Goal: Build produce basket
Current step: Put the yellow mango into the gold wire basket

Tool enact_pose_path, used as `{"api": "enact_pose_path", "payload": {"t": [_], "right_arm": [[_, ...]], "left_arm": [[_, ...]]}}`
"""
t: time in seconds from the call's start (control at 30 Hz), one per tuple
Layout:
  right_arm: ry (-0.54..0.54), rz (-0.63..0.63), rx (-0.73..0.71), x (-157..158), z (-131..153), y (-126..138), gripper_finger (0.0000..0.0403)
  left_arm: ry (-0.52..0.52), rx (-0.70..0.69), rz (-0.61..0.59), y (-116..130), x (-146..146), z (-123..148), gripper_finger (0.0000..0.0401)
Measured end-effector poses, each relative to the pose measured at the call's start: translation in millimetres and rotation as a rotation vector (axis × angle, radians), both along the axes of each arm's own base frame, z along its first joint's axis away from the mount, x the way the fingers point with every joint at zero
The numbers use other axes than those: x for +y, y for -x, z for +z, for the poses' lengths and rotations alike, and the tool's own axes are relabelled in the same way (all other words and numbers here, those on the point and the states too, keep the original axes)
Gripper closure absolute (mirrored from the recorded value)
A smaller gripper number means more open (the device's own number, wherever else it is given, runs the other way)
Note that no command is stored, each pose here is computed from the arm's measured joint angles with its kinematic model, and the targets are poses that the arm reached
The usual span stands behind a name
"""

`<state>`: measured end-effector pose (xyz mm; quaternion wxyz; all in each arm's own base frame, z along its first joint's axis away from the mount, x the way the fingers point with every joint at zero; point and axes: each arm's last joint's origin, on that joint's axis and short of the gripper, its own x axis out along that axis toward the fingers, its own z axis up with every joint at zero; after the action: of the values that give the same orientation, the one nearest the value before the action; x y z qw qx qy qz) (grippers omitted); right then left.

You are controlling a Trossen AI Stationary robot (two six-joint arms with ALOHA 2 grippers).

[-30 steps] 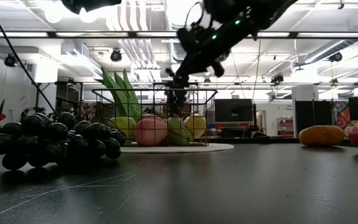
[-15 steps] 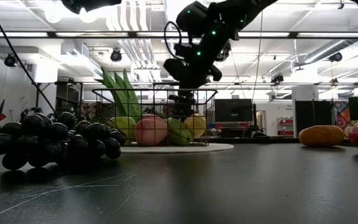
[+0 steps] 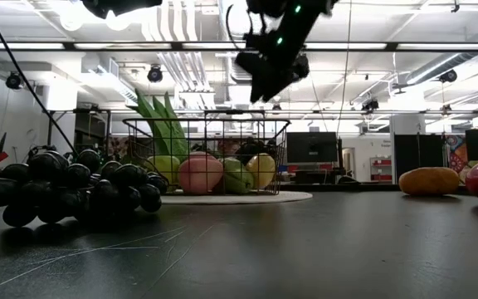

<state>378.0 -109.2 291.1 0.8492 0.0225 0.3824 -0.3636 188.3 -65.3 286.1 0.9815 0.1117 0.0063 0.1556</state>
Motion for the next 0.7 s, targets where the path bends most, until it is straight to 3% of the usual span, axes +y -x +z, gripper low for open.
{"api": "enact_pose_path", "payload": {"t": [0.3, 0.47, 0.7], "right_arm": [[-0.058, 0.016, 0.024, 35.5, 39.4, 39.1, 0.0202], [-0.132, -0.091, 0.056, 38.8, 47.0, 63.7, 0.0177], [-0.204, -0.261, 0.211, 29.9, 36.6, 91.2, 0.0127]], "left_arm": [[0.000, 0.000, 0.000, 0.0, 0.0, 0.0, 0.0015], [0.002, -0.003, 0.000, 0.0, 0.0, 0.2, 0.0015], [0.002, -0.002, 0.000, 0.0, 0.0, 0.2, 0.0015]]}}
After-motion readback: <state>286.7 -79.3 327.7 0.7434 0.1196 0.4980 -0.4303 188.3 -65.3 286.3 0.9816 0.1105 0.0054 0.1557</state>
